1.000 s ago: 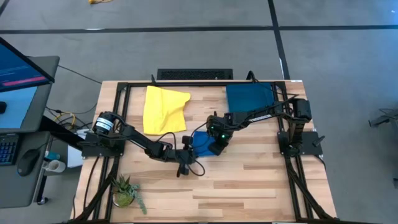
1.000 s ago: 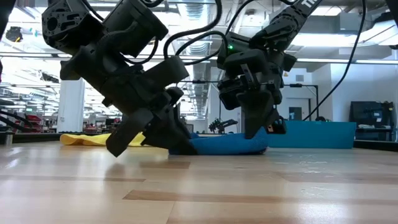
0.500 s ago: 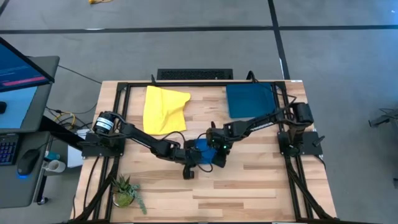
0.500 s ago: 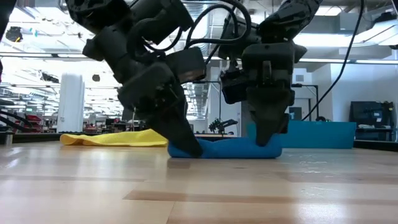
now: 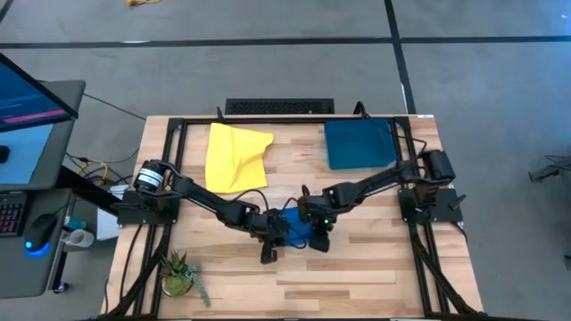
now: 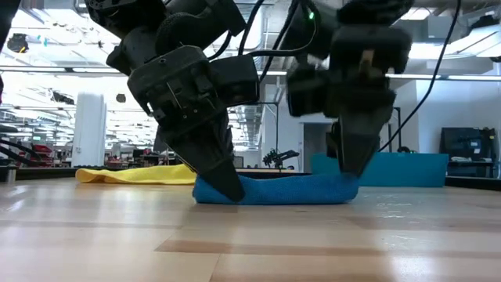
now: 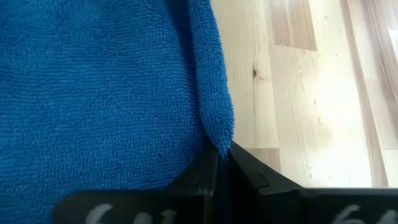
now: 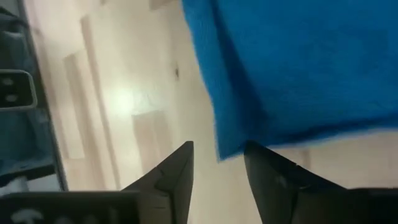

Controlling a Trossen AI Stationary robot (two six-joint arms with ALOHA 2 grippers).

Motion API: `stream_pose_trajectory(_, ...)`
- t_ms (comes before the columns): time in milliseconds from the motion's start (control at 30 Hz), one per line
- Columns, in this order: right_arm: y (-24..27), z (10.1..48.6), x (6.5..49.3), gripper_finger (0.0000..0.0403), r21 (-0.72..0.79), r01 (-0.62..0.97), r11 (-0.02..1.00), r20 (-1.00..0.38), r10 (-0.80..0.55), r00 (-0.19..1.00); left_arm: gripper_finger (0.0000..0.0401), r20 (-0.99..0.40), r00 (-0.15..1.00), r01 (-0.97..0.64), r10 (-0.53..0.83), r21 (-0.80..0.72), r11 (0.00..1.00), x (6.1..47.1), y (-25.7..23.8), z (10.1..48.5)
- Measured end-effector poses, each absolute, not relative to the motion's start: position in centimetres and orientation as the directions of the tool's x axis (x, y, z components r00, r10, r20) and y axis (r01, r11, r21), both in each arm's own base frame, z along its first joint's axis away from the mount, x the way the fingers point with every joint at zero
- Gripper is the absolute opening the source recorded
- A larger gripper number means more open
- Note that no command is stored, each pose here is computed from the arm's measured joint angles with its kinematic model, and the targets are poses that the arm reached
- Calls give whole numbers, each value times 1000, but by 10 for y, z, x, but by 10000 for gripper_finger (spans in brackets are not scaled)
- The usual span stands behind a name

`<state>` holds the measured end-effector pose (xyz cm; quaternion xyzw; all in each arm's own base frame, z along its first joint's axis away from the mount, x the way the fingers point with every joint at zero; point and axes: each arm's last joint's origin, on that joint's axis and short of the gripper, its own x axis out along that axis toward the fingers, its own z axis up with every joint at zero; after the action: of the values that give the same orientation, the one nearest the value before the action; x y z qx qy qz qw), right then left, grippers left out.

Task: Roll microfiber towels into tight, uniform cylinder then place into a basket
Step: Roll the blue microfiber cloth

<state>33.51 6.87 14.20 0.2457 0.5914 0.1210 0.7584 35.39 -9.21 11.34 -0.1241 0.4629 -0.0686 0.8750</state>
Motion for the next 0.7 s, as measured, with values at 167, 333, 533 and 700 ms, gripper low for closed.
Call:
stream_pose_trajectory(167, 75, 174, 323, 152, 419, 65, 906, -863, 375, 339, 6, -793, 562, 6, -235, -281, 960, 354, -92, 113)
stream_pose_trajectory(333, 88, 210, 305, 142, 290, 12, 957, -852, 253, 458, 6, -792, 563, 8, -237, -281, 960, 354, -92, 113)
stream_pose_trajectory(533, 137, 218, 292, 141, 22, -179, 984, -798, 125, 589, 6, -789, 566, 5, -240, -288, 958, 355, -89, 115)
stream_pose_trajectory(700, 167, 193, 291, 142, -208, -264, 942, -787, 0, 617, 6, -787, 562, 1, -255, -307, 952, 355, -84, 117)
